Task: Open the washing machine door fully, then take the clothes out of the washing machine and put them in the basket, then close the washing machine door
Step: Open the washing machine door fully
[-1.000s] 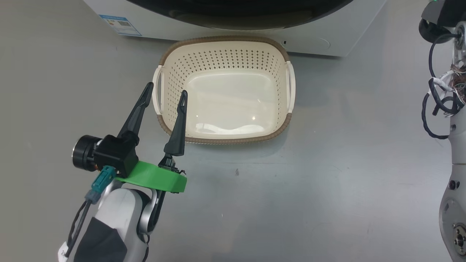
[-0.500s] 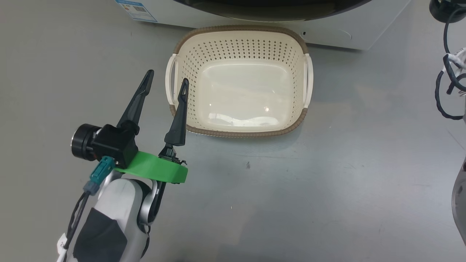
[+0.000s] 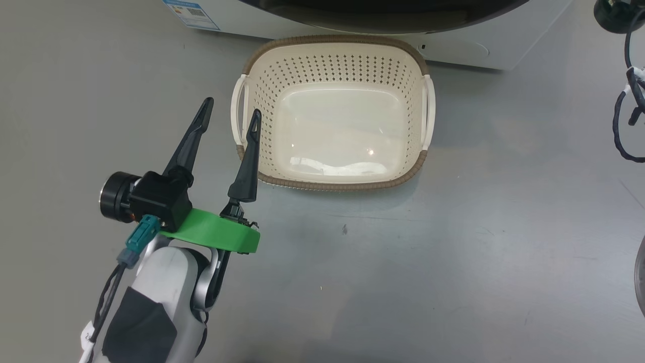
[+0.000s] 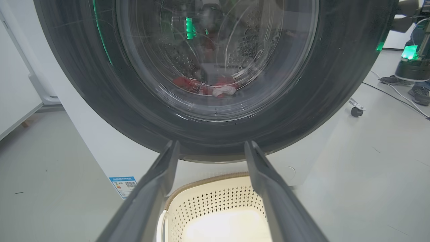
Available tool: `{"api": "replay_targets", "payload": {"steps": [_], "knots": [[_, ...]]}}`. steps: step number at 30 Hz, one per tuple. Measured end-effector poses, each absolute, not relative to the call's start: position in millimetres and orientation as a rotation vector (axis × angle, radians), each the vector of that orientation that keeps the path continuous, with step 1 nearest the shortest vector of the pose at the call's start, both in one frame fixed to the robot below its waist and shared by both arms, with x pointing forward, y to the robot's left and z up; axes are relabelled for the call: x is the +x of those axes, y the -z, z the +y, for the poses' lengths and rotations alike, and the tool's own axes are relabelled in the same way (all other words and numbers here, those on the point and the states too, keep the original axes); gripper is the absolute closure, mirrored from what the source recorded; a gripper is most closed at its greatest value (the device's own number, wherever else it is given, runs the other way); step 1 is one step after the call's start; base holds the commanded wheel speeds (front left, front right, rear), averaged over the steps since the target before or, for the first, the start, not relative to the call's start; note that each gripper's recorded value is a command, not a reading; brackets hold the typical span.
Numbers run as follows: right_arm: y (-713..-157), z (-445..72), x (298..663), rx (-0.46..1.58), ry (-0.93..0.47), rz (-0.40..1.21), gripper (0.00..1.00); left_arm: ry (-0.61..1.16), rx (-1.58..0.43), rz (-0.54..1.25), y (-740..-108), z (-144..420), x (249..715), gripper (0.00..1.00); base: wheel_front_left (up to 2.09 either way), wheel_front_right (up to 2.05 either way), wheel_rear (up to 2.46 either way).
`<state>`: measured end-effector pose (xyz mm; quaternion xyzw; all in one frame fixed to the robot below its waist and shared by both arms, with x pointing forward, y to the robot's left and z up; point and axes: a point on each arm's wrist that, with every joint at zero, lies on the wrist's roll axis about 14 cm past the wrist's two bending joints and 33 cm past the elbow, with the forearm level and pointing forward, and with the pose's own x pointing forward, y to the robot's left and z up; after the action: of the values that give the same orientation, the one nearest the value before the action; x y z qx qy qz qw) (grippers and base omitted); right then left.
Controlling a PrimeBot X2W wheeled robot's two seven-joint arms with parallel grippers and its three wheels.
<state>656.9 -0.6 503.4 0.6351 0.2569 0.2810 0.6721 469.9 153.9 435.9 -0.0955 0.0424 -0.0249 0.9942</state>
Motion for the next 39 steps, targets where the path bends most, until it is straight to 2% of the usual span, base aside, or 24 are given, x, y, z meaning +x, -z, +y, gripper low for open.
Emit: {"api": "replay_targets", "payload": {"steps": [21, 39], "knots": [[-509, 19, 613, 1.447, -0.769, 0.722, 1.00, 0.077, -0.201, 0.067, -447, 144, 469, 0.00, 0.00, 0.00, 0.00], [-511, 43, 550, 1.434, -0.902, 0.880, 1.00, 0.090, -0.208, 0.057, -457, 138, 458, 0.00, 0.00, 0.00, 0.00]]}}
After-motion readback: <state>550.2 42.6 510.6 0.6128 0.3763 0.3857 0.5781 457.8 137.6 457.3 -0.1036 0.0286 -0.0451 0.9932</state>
